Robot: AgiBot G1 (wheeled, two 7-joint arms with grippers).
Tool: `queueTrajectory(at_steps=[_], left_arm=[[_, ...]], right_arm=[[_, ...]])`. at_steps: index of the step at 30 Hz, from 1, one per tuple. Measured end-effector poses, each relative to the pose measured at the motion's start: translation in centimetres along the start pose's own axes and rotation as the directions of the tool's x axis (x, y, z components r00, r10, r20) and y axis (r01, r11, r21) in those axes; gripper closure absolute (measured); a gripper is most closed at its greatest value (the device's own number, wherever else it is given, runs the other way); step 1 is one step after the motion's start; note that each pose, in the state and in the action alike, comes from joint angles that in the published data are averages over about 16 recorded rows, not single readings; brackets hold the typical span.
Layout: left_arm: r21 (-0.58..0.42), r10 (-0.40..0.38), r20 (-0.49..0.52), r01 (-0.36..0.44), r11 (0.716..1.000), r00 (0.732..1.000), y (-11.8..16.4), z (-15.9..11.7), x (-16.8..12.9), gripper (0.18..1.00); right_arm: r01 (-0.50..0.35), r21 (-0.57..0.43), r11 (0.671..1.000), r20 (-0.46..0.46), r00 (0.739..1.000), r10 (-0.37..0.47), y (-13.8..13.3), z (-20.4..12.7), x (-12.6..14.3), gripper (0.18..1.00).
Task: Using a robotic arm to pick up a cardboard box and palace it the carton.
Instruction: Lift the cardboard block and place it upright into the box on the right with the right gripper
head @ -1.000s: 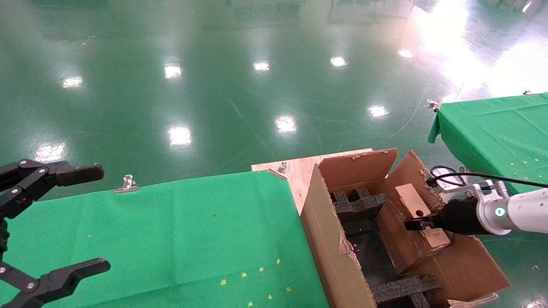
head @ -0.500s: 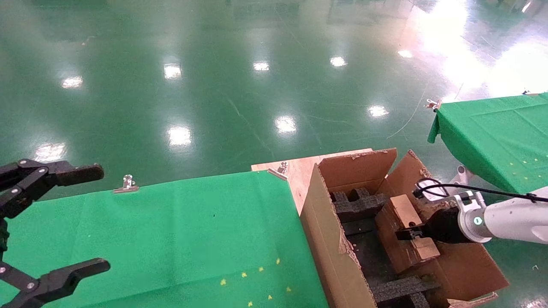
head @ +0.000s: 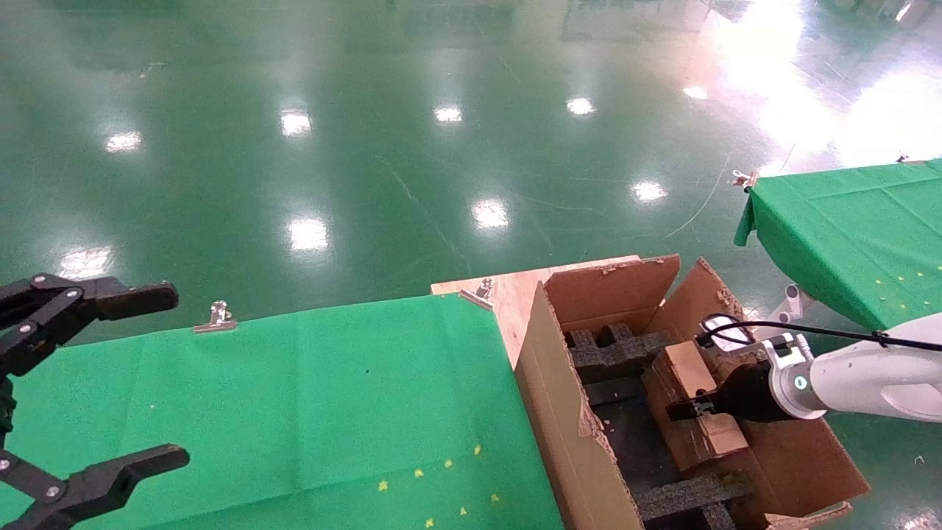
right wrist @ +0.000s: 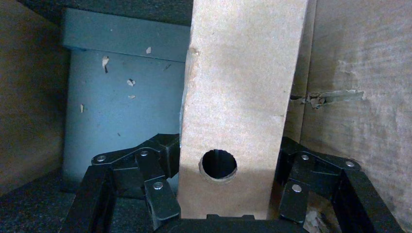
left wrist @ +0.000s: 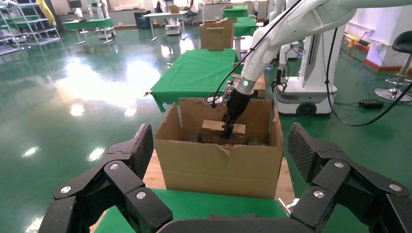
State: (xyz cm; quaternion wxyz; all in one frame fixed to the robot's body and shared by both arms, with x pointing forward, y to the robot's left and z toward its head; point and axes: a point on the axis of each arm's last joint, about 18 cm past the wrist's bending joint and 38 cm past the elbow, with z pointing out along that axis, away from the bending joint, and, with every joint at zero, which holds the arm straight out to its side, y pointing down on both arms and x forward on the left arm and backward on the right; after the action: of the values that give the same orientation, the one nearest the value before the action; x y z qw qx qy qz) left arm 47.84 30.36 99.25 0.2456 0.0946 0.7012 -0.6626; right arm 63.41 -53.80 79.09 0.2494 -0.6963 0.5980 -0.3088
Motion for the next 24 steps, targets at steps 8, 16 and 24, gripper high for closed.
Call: queueTrajectory(at_steps=[8,16,24], left_arm=[[0.0,0.0,0.0,0.0,1.0,1.0,0.0,0.0,0.0,0.184],[0.0,0.0,0.0,0.0,1.0,1.0,0.0,0.0,0.0,0.184],[0.0,0.0,0.0,0.0,1.0,1.0,0.0,0.0,0.0,0.184]], right_arm=[[-0.001,0.002,1.0,0.002,1.0,0.001,-0.1,0.0,0.0,0.878],[0.002,0.014,1.0,-0.005,1.0,-0.002,-0.5,-0.5,0.4,0.797],[0.023,0.051,0.998,-0.018,1.0,-0.022,-1.8,-1.8,1.1,0.646]])
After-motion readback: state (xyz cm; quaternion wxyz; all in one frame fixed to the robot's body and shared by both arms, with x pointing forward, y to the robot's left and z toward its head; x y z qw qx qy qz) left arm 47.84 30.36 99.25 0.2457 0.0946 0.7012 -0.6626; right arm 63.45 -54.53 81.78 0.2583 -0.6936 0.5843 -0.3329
